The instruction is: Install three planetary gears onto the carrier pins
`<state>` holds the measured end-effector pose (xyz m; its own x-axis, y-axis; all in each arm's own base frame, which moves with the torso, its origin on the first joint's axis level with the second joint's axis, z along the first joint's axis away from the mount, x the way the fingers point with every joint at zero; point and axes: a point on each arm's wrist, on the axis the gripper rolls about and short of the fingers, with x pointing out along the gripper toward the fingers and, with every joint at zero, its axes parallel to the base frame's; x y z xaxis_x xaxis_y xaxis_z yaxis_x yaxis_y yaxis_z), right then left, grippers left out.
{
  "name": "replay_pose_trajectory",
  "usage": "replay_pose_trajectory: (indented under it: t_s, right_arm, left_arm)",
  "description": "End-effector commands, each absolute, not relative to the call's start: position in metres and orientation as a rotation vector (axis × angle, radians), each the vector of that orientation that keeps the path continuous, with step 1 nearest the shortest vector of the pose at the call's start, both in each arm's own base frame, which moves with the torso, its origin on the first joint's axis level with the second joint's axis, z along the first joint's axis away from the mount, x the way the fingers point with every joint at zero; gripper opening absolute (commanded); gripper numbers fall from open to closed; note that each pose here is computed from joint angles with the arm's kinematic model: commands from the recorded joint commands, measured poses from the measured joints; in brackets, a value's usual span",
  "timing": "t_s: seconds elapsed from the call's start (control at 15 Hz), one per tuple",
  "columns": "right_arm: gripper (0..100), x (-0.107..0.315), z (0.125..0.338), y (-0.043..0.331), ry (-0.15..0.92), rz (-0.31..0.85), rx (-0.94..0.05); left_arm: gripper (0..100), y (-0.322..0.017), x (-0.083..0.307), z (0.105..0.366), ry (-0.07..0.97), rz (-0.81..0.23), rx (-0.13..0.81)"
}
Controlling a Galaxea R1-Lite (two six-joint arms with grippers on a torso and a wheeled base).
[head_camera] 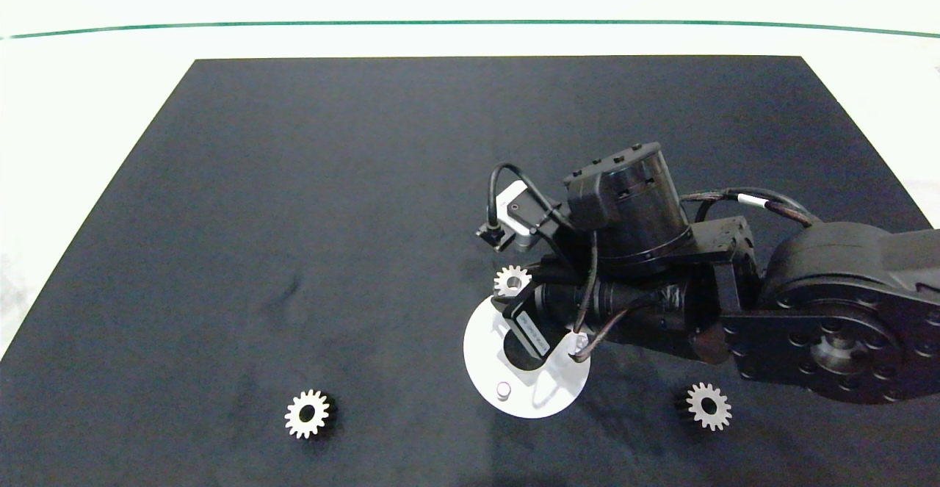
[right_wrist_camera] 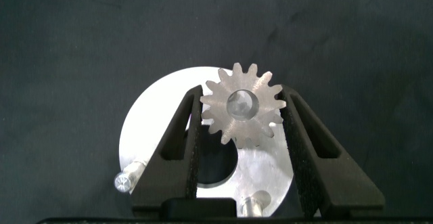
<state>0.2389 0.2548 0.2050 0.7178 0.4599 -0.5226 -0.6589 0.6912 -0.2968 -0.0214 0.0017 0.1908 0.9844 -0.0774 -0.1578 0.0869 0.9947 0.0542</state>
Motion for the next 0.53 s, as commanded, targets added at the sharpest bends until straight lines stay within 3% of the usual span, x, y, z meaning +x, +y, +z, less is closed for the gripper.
replay_pose_trajectory:
  t_s: [0.07, 0.53]
  right_arm:
    - [19, 0.2404, 0.2014, 0.2594, 0.438, 0.652, -0.501]
    - [19, 0.2427, 0.1967, 0.2616, 0.449, 0.644, -0.511]
  left_arm:
    - [100, 0.0018, -0.0220, 0.1905, 0.156, -0.082, 0.062]
    - [100, 0.0018, -0.0224, 0.1901, 0.154, -0.085, 0.061]
